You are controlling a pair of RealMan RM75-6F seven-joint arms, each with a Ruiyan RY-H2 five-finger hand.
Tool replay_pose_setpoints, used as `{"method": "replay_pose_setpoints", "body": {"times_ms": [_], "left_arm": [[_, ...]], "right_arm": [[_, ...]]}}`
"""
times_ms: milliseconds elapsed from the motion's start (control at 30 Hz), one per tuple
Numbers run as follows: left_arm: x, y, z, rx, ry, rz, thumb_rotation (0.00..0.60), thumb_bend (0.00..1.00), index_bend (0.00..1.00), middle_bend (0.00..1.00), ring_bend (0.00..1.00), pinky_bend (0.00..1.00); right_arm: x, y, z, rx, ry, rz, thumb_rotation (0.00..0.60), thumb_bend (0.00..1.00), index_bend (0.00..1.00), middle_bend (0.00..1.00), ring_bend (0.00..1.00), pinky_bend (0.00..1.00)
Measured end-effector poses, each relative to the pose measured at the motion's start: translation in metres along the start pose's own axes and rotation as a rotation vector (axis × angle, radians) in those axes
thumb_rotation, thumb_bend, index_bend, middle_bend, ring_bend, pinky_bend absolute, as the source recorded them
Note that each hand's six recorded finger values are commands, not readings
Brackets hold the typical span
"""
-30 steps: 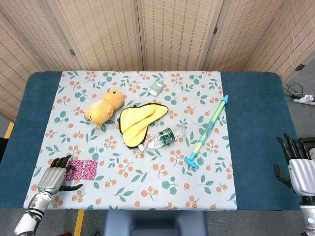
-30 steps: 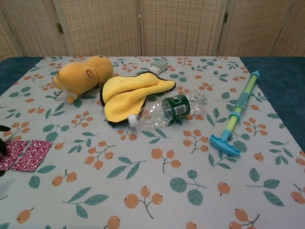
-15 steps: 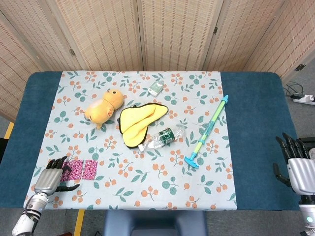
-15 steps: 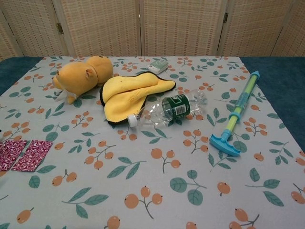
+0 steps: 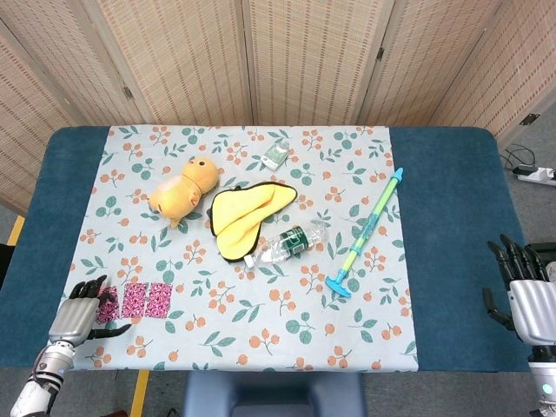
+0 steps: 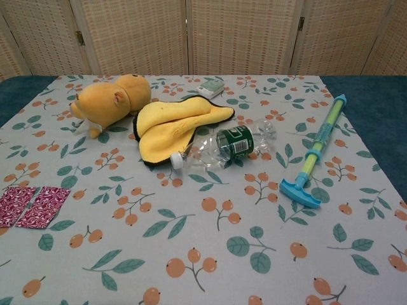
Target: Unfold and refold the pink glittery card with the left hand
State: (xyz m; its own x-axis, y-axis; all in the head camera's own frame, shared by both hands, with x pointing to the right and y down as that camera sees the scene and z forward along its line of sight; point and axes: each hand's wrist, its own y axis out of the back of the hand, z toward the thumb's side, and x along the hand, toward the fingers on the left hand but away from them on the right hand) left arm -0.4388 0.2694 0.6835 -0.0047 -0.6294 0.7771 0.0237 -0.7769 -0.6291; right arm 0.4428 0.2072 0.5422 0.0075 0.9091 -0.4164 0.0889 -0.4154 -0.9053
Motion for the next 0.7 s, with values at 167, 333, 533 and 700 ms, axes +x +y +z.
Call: {"method": "replay_pose_setpoints", "body": {"times_ms": [167, 333, 533, 700], "left_arm": [[0.004, 0.007, 0.016, -0.021, -0.053, 0.017, 0.3, 0.14, 0.26, 0.0, 0.0, 0.0], [0.01, 0.012, 0.037, 0.01, -0.113, 0.005, 0.414, 0.14, 0.21, 0.0, 0.0, 0.0], [0.022, 0.017, 0.054, 0.07, -0.137, -0.008, 0.488, 0.15, 0.2, 0.0, 0.0, 0.0], [0.032, 0.021, 0.066, 0.075, -0.15, -0.011, 0.536, 0.16, 0.22, 0.0, 0.0, 0.0]], "right_arm": [[0.0, -0.001, 0.0, -0.001, 0.003, 0.002, 0.6, 0.52, 0.0, 0.0, 0.0, 0.0], [0.002, 0.001, -0.003, -0.003, -0.005, -0.004, 0.6, 0.52, 0.0, 0.0, 0.0, 0.0], [0.004, -0.001, -0.01, -0.008, -0.023, -0.001, 0.6, 0.52, 0.0, 0.0, 0.0, 0.0], [0.002, -0.002, -0.011, -0.007, -0.023, 0.002, 0.6, 0.52, 0.0, 0.0, 0.0, 0.0]]}}
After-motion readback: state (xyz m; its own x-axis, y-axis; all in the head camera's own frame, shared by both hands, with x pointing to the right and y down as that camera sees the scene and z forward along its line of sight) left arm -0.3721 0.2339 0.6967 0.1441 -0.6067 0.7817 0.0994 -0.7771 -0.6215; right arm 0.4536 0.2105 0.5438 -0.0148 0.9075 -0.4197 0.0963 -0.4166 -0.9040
